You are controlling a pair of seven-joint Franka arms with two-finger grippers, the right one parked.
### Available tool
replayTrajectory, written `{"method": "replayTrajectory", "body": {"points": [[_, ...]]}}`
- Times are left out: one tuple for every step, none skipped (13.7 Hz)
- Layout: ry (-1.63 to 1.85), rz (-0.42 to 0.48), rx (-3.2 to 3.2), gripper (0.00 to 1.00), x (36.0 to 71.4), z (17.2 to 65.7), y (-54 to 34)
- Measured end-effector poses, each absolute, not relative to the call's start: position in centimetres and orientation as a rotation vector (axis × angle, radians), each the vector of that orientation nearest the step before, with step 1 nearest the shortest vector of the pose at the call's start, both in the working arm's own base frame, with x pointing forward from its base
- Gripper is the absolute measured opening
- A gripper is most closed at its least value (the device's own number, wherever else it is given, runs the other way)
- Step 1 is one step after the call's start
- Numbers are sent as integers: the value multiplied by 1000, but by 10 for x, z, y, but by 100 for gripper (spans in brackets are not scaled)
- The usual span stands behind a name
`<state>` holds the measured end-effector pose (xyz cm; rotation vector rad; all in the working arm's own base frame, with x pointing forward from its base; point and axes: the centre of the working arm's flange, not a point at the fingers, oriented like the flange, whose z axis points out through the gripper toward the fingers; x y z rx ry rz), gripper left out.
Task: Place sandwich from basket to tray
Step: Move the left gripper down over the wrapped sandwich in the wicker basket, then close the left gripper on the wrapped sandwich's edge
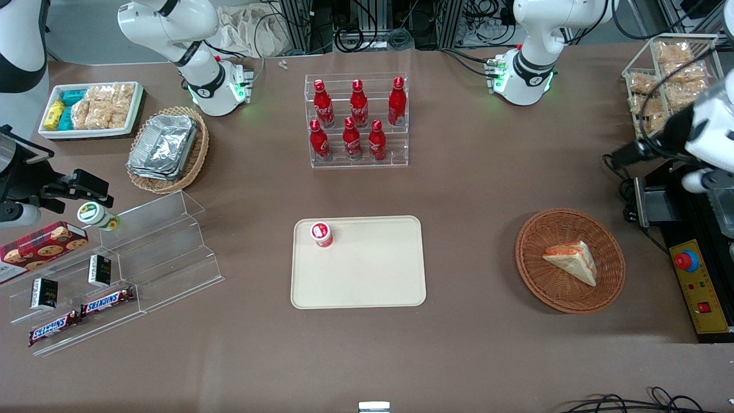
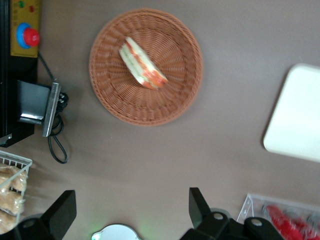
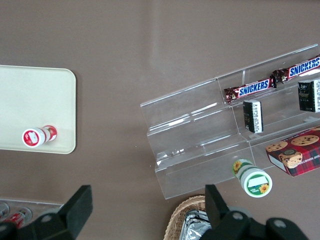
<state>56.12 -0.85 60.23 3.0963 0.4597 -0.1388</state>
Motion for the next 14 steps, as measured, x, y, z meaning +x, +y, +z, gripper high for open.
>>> {"method": "replayTrajectory", "body": {"points": [[593,-110,3071,100,572,591,6],[729,-95,3036,100,582,577,21],[853,-94,3000,100,590,559,31],[975,-99,2964,100,597,538,37],[1097,-107,2925,100,602,514,39],[1213,-114,2884,100,607,487,38],[1298,-118,2851,100,611,455,37],[1356,-119,2828,100,613,420,36],[1401,-118,2810,100,614,382,35],[1440,-115,2793,100,613,349,35],[1471,-111,2779,100,611,322,36],[1491,-106,2770,100,610,303,36],[1502,-103,2765,100,610,290,36],[1510,-97,2760,100,610,284,36]]}}
